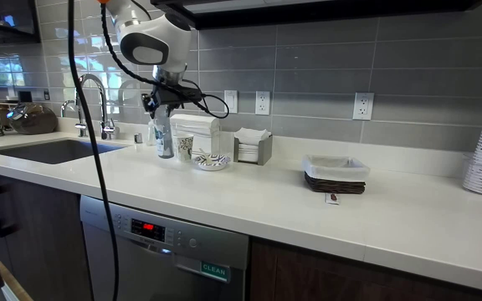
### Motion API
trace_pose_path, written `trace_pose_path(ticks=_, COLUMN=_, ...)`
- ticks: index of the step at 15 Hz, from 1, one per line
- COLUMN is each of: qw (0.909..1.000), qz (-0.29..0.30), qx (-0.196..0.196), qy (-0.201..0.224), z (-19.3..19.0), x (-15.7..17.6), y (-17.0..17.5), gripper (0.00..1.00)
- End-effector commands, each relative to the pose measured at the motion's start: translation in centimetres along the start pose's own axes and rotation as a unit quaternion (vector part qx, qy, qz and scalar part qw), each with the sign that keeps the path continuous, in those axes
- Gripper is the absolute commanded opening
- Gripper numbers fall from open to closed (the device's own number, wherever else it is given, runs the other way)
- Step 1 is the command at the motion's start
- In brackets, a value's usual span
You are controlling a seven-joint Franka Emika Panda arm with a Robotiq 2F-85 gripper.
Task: Pour some contents from the bottle into the cup
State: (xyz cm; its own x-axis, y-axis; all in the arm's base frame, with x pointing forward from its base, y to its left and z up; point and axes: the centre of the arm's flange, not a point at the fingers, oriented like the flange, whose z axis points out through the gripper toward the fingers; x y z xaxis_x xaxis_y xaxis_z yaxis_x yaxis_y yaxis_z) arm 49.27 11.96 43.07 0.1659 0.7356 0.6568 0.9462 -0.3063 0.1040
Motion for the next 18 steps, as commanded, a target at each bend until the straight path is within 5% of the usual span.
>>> trace_pose_path(ticks=1, qw=0.9959, qz=0.028, qx=0.017, qy=0.084, z=0.1, x=-3.3, y=0.6, gripper=0.3)
trace_pose_path(ticks=5, qw=0.9889, qz=0.043, qx=0.038, qy=0.137, z=1.2, x=-6.9, y=0.5, gripper=0.3)
trace_pose_path(ticks=16, qw=0.9927, qz=-0.008, qx=0.057, qy=0.107, z=3.7, x=-7.2, y=-0.8, gripper=0.3)
trace_pose_path(ticks=18, qw=0.9927, qz=-0.014, qx=0.06, qy=0.104, z=4.0, x=-6.9, y=-1.1, gripper=0.81)
